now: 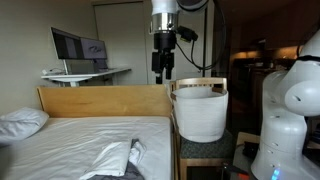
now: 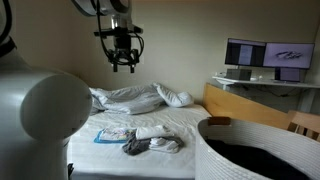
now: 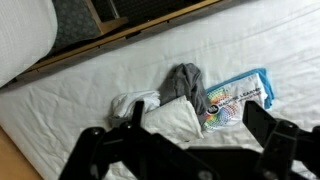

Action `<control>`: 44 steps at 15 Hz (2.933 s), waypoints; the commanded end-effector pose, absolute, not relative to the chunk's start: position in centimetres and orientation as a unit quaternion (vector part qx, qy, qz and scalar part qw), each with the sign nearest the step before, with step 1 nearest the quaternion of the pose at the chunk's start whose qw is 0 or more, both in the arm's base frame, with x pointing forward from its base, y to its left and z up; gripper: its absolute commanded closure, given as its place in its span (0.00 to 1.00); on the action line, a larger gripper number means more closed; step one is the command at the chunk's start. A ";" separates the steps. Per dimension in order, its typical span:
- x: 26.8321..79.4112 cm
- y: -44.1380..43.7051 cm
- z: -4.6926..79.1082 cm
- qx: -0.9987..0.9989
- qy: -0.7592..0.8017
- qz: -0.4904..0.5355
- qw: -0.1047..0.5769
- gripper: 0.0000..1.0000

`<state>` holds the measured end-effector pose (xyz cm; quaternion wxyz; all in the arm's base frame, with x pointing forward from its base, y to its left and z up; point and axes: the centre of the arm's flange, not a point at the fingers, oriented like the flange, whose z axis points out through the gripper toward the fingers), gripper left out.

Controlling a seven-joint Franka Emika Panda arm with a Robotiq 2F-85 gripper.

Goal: Put the clothes in the laundry bag

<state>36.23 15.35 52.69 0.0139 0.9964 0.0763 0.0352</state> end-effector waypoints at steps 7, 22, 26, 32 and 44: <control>33.4 41.4 48.4 0.989 0.074 0.009 0.125 0.00; 44.4 42.9 32.7 0.962 0.007 -0.096 0.256 0.00; 44.5 44.1 33.8 0.964 0.003 -0.085 0.253 0.00; 48.9 46.2 32.3 0.978 -0.025 -0.017 0.204 0.00; 60.1 41.9 16.0 0.930 -0.175 0.130 0.295 0.00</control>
